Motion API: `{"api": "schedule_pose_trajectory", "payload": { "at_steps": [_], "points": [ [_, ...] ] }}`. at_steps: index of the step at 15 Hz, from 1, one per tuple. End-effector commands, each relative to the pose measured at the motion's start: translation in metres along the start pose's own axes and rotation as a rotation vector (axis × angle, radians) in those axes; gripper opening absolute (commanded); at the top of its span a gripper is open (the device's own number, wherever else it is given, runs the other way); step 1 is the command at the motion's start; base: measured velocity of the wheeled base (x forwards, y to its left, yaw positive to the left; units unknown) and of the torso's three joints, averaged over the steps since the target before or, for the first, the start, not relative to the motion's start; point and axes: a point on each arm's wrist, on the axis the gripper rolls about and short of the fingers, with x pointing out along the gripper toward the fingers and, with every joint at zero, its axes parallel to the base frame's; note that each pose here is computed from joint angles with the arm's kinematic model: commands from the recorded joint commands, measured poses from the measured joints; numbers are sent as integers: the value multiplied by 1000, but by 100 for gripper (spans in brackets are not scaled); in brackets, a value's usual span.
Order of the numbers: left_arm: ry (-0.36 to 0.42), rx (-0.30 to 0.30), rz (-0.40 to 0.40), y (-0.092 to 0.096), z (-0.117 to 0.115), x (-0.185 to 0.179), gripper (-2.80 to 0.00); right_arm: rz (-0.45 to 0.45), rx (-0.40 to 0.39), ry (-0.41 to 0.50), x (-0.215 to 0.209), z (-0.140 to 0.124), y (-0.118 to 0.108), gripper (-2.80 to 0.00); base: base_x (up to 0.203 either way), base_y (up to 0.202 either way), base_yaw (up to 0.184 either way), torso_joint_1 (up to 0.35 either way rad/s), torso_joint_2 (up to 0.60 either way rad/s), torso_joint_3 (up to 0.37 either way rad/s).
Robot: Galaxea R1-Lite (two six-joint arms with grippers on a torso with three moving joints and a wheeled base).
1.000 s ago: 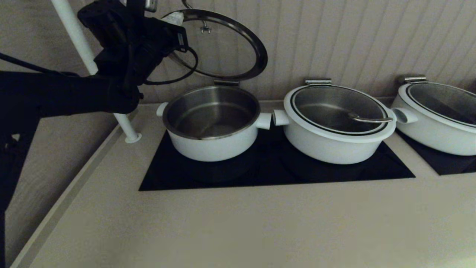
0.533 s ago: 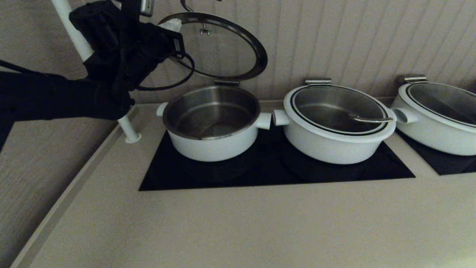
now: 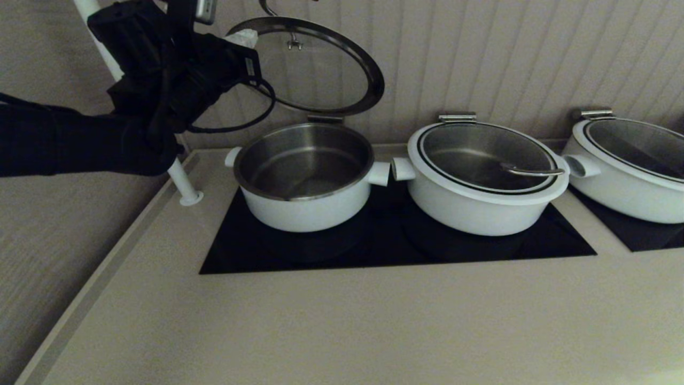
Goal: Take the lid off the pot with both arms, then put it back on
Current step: Close the pot lid
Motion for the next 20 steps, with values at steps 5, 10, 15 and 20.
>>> {"api": "schedule_pose_trajectory", "payload": {
  "at_steps": [5, 10, 15, 20],
  "points": [
    [4, 9, 13, 8, 13, -15, -280, 1, 0, -2, 0, 0, 0, -280, 0, 0, 0, 0, 0, 0],
    [52, 11, 3, 14, 26, -13, -280, 2, 0, 0, 0, 0, 0, -280, 0, 0, 0, 0, 0, 0],
    [65, 8, -70, 17, 47, -4, -280, 1, 0, 0, 0, 0, 0, -280, 0, 0, 0, 0, 0, 0],
    [33, 33, -81, 21, 63, 13, -280, 1, 0, 0, 0, 0, 0, -280, 0, 0, 0, 0, 0, 0]
  ]
}}
